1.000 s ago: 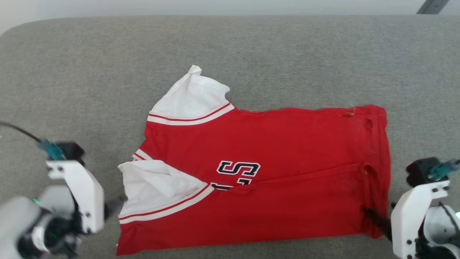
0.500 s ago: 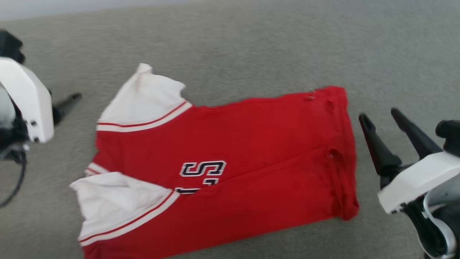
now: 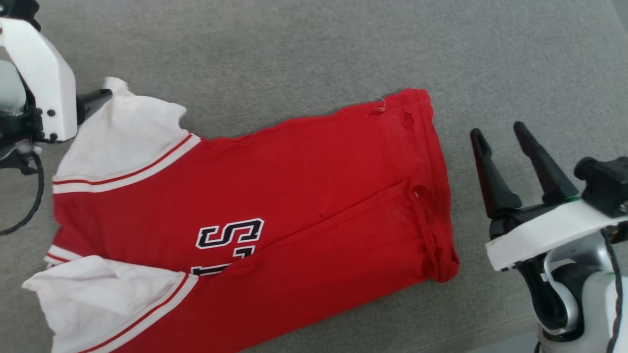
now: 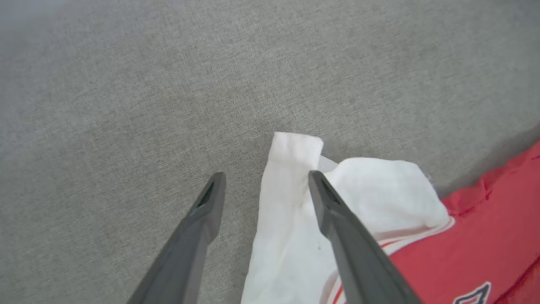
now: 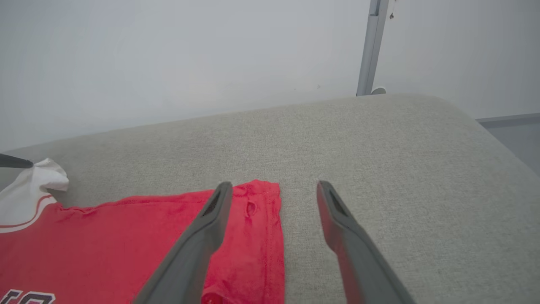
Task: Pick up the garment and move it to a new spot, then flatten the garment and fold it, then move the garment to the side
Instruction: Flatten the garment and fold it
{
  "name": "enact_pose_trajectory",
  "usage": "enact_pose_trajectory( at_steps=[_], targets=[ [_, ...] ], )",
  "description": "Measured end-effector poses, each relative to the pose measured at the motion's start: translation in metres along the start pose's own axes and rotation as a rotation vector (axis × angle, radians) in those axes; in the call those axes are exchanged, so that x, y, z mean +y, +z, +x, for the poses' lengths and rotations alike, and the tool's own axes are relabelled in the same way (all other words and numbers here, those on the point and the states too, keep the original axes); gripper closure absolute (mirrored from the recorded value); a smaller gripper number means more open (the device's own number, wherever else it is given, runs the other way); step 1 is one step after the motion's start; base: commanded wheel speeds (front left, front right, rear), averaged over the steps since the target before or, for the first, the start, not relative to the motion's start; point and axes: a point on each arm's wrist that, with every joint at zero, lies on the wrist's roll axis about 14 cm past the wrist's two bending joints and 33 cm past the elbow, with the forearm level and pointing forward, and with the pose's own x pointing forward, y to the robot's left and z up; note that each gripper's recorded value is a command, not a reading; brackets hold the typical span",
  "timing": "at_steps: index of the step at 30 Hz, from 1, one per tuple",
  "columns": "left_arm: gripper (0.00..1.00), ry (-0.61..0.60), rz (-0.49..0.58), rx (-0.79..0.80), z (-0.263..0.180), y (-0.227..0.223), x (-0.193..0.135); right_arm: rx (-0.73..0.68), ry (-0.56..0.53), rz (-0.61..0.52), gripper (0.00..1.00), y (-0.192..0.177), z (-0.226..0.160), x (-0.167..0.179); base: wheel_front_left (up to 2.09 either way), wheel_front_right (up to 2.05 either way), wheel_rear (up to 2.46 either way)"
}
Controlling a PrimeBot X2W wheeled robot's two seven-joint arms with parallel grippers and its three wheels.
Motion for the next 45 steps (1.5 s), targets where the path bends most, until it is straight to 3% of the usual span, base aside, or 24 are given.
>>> enact_pose_trajectory(
  at_steps=[10,11,12,27,38,39,40,45],
  targets=[
    [0.0,0.013,0.03,0.129,0.038,-0.02,-0.003,0.075,0.033,0.005,0.0,-0.023,0.014,0.01,0.0,0.0,0.0],
    [0.07,0.023,0.037,0.147,0.042,-0.023,-0.001,0.111,0.041,-0.004,0.0,-0.03,0.018,0.012,0.0,0.0,0.0],
    [1.0,0.03,0.045,0.157,0.044,-0.023,0.0,0.133,0.046,-0.014,0.0,-0.034,0.021,0.014,0.0,0.0,0.0],
    [1.0,0.029,0.048,0.151,0.048,-0.017,0.005,0.555,0.105,-0.173,0.0,-0.071,0.084,0.016,0.0,0.0,0.0],
    [1.0,0.016,0.04,0.105,0.045,-0.014,0.004,0.869,0.152,-0.253,0.0,-0.105,0.089,0.022,0.0,0.0,0.0],
    [1.0,0.017,0.039,0.1,0.044,-0.014,0.004,0.888,0.16,-0.279,0.84,-0.106,0.089,0.023,0.0,0.0,0.0],
    [1.0,0.017,0.037,0.093,0.043,-0.014,0.004,0.893,0.166,-0.286,1.0,-0.105,0.089,0.023,0.0,0.0,0.0],
    [1.0,0.027,0.023,0.044,0.029,-0.007,0.007,0.874,0.179,-0.288,1.0,-0.098,0.089,0.022,0.0,0.0,0.0]
  ],
)
